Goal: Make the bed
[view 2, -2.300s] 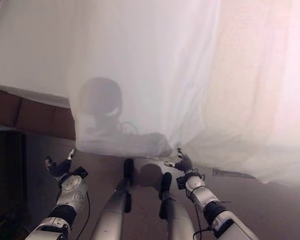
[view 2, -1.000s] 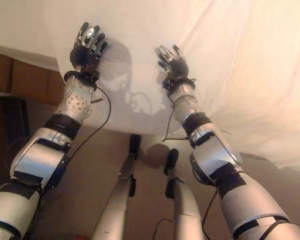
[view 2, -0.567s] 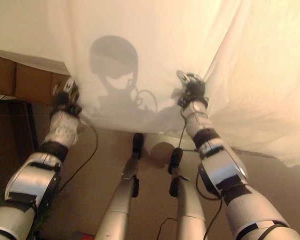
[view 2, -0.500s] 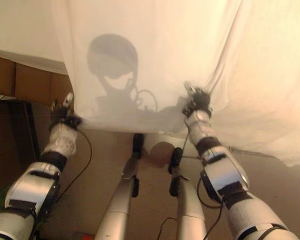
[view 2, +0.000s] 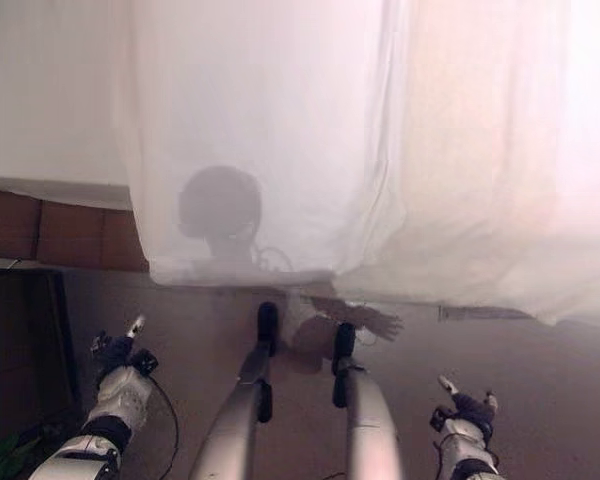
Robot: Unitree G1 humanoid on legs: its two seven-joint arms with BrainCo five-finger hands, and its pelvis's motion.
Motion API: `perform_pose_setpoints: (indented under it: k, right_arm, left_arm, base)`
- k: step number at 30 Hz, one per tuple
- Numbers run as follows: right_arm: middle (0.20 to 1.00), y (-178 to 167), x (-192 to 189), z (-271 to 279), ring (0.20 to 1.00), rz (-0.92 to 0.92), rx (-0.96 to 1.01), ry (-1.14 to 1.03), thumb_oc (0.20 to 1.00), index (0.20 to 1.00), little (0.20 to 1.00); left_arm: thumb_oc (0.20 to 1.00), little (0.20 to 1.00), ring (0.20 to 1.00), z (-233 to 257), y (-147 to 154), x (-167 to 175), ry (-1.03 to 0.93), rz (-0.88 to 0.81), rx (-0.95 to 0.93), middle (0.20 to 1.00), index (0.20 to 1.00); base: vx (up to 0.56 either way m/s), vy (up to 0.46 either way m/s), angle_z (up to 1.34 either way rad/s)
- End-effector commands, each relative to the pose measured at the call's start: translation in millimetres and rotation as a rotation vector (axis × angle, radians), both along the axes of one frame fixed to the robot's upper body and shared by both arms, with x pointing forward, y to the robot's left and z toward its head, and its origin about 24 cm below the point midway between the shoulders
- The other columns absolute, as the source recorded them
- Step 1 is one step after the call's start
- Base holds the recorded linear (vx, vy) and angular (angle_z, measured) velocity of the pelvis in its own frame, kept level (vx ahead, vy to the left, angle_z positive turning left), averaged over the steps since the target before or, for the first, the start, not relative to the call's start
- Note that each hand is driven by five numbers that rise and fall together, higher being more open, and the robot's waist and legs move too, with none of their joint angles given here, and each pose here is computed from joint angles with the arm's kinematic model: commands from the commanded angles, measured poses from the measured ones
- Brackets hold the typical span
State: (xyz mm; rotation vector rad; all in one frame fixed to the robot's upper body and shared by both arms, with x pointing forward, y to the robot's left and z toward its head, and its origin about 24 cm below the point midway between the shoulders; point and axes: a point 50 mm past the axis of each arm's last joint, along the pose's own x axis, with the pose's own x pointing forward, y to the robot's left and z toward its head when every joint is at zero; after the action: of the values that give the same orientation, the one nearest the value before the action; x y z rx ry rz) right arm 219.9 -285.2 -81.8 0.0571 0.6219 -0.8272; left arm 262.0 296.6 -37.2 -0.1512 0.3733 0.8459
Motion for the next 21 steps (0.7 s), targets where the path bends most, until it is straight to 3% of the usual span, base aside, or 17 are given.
perform_pose_setpoints:
  k: [1, 6, 7, 10, 14, 21]
  right_arm:
    - [1.000, -11, 8, 10, 1.000, 0.137, -0.003, -0.061, 1.000, 1.000, 1.000]
    - [1.000, -12, -6, 0, 1.000, 0.237, 0.033, -0.006, 1.000, 1.000, 1.000]
    - [1.000, -8, -14, -7, 1.000, 0.318, 0.027, 0.042, 1.000, 1.000, 1.000]
    - [1.000, -1, -28, -17, 1.000, 0.437, 0.008, 0.127, 1.000, 1.000, 1.000]
    - [1.000, 9, -50, -34, 1.000, 0.587, -0.016, 0.279, 1.000, 1.000, 1.000]
    - [1.000, 18, -88, -56, 1.000, 0.635, 0.010, 0.473, 1.000, 1.000, 1.000]
  left_arm:
    - [1.000, 1.000, 1.000, -12, -5, -11, 0.099, -0.205, 0.133, 1.000, 1.000]
    - [1.000, 1.000, 1.000, -48, -14, -47, 0.265, -0.409, 0.061, 1.000, 1.000]
    - [1.000, 1.000, 1.000, -61, -21, -65, 0.350, -0.524, 0.072, 1.000, 1.000]
    - [1.000, 1.000, 1.000, -74, -32, -80, 0.410, -0.613, 0.054, 1.000, 1.000]
    - [1.000, 1.000, 1.000, -92, -44, -109, 0.494, -0.617, 0.000, 1.000, 1.000]
    - [1.000, 1.000, 1.000, -114, -66, -144, 0.620, -0.626, -0.101, 1.000, 1.000]
  base:
    - [-0.03, -0.109, 0.02]
    - [-0.01, -0.131, 0.08]
    - [0.02, -0.154, 0.07]
    - [0.00, -0.149, 0.07]
    - [0.04, -0.108, -0.15]
    - [0.06, -0.013, -0.07]
